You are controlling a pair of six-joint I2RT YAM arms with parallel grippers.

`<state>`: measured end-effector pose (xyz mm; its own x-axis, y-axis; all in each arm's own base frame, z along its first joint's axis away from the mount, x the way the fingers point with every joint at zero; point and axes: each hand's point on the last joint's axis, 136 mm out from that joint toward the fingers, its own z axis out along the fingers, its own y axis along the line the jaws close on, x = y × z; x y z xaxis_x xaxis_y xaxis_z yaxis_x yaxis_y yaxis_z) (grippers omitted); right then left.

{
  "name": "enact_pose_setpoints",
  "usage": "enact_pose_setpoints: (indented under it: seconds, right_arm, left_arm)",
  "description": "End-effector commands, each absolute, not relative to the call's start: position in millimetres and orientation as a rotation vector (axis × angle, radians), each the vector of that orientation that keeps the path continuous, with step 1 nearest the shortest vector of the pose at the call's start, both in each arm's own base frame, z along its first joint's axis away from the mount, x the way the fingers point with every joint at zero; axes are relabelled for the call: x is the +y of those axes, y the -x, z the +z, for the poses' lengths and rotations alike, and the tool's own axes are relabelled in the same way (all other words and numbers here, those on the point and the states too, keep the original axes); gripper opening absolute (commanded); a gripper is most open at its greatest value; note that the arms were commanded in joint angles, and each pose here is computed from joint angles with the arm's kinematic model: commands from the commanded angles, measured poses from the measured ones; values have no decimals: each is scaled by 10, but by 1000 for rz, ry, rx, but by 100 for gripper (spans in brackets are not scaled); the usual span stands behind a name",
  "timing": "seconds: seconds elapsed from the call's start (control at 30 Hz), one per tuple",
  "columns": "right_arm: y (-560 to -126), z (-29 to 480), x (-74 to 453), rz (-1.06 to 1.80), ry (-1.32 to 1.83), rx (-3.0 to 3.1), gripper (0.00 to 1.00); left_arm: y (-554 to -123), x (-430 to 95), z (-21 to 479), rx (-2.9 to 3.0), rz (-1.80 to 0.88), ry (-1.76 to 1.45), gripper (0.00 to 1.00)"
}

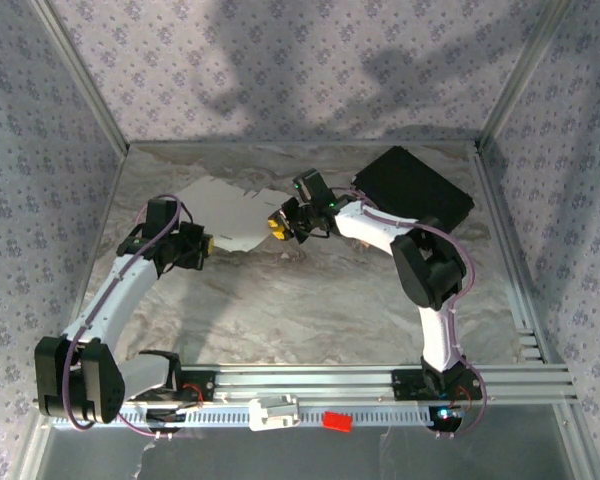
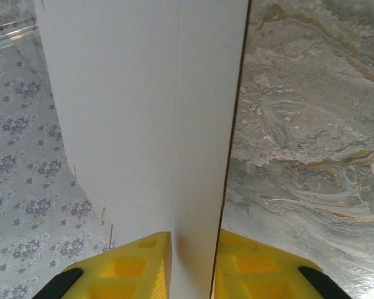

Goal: Fold the paper box

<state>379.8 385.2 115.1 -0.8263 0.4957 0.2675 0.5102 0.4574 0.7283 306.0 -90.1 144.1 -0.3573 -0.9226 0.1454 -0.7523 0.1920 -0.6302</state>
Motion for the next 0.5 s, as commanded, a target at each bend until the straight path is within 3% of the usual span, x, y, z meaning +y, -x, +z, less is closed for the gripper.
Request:
enact_pose_setpoints:
  seconds: [0.0, 0.2, 0.47]
  right_arm:
    - [-3853, 1175, 3883, -1346, 904, -2701, 24]
    - [-3898, 1239, 3902, -1395, 911, -2709, 22]
    - [-3974, 1430, 3902, -1464, 909, -2749, 7]
  left_arm:
    - [-3036, -975, 1453, 2229, -949, 1595, 0]
    - [-3031, -997, 1449, 2238, -957, 1594, 0]
    - [-3007, -1022, 1456, 2254, -970, 1597, 0]
